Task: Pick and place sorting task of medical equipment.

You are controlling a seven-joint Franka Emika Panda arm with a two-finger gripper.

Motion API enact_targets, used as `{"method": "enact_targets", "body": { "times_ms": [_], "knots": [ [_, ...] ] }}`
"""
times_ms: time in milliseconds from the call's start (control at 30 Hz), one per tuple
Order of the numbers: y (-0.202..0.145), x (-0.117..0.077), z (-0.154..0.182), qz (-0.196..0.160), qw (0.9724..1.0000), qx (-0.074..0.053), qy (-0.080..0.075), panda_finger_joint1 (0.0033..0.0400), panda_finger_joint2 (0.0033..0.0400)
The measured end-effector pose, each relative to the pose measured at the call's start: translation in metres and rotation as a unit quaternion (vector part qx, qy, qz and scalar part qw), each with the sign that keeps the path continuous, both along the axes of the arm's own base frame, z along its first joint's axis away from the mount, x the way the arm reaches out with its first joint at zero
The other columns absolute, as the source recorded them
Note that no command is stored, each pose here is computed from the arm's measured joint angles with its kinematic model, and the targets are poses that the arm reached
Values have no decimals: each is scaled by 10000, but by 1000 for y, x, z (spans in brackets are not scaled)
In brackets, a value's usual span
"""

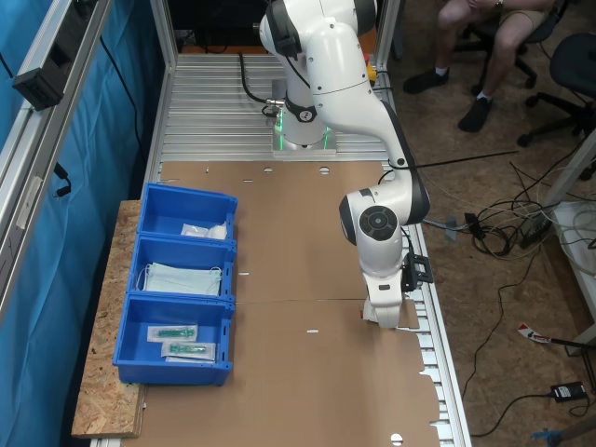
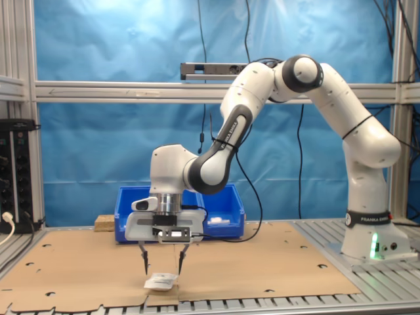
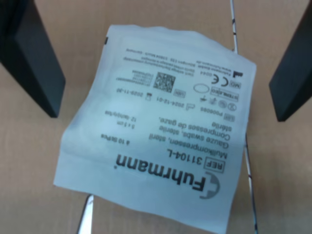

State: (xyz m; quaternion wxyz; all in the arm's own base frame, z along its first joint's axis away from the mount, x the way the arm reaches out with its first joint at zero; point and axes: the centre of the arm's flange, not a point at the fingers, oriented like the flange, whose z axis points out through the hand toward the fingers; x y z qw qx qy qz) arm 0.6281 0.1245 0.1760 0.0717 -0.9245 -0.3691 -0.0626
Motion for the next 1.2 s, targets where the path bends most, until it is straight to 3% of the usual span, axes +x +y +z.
{"method": "enact_targets", "body": {
  "times_ms": [500, 1200],
  "knots": [
    [5, -3, -17, 2, 10000, 47, -7, 400, 400],
    [-13, 0, -23, -122, 9999, -41, -53, 400, 400]
  ]
}}
